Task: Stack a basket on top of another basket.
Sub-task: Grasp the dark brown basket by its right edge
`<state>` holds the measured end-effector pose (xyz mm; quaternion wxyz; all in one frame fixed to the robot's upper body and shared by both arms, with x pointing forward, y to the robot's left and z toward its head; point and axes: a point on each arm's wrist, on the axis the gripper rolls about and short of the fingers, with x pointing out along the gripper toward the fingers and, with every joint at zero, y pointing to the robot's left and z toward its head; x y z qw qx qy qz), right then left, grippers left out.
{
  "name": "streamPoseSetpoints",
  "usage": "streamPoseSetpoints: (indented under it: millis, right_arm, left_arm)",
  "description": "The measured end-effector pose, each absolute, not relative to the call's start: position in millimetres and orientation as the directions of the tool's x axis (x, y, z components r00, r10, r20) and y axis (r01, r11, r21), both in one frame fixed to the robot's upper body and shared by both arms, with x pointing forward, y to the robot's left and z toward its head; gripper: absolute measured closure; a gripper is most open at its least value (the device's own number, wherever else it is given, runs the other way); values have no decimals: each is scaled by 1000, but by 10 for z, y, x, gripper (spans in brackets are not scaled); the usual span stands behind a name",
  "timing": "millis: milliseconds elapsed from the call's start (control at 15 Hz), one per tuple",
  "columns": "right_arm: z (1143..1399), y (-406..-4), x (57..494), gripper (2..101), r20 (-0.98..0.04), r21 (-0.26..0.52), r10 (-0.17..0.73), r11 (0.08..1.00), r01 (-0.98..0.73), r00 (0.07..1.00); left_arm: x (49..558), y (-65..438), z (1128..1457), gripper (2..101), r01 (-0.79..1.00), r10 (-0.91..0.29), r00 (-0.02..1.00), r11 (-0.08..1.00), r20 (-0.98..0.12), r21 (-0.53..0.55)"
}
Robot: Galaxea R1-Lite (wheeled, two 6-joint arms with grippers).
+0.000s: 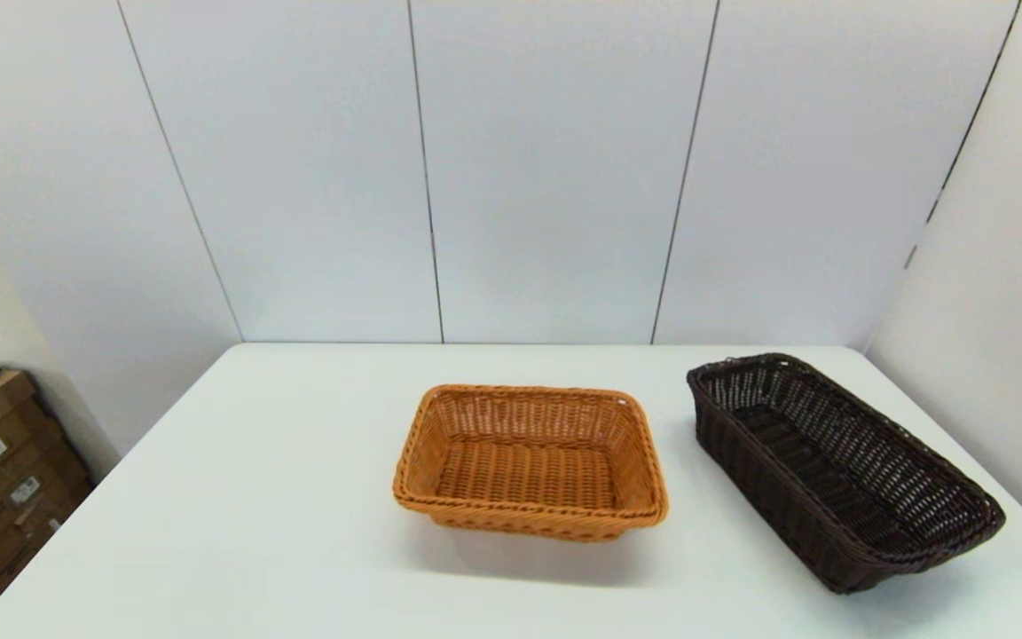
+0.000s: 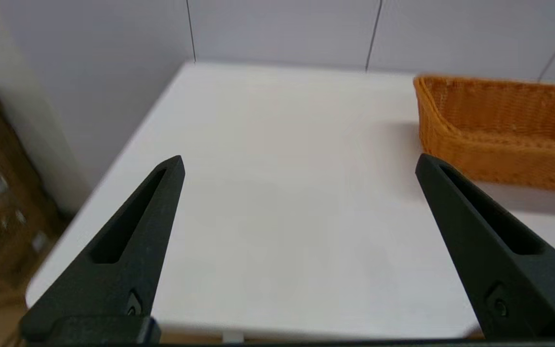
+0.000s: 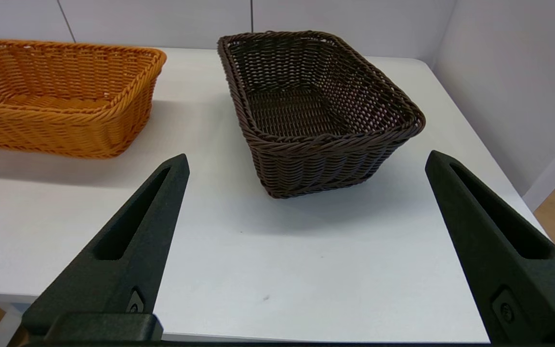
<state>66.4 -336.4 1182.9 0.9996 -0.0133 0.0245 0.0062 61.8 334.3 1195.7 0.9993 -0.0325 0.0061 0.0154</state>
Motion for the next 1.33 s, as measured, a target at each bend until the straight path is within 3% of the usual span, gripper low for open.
streamPoseSetpoints:
  millis: [267, 1333]
  right_arm:
    - [11829, -3364, 664, 50, -49, -27, 12, 1000, -13, 999]
    - [11830, -3364, 664, 50, -48, -29, 12, 999, -13, 999]
  left_arm:
    - [684, 3342, 11842, 55, -29, 29, 1000, 1000, 6, 0]
    - [690, 3343, 11822, 54, -30, 30, 1000, 999, -1, -35]
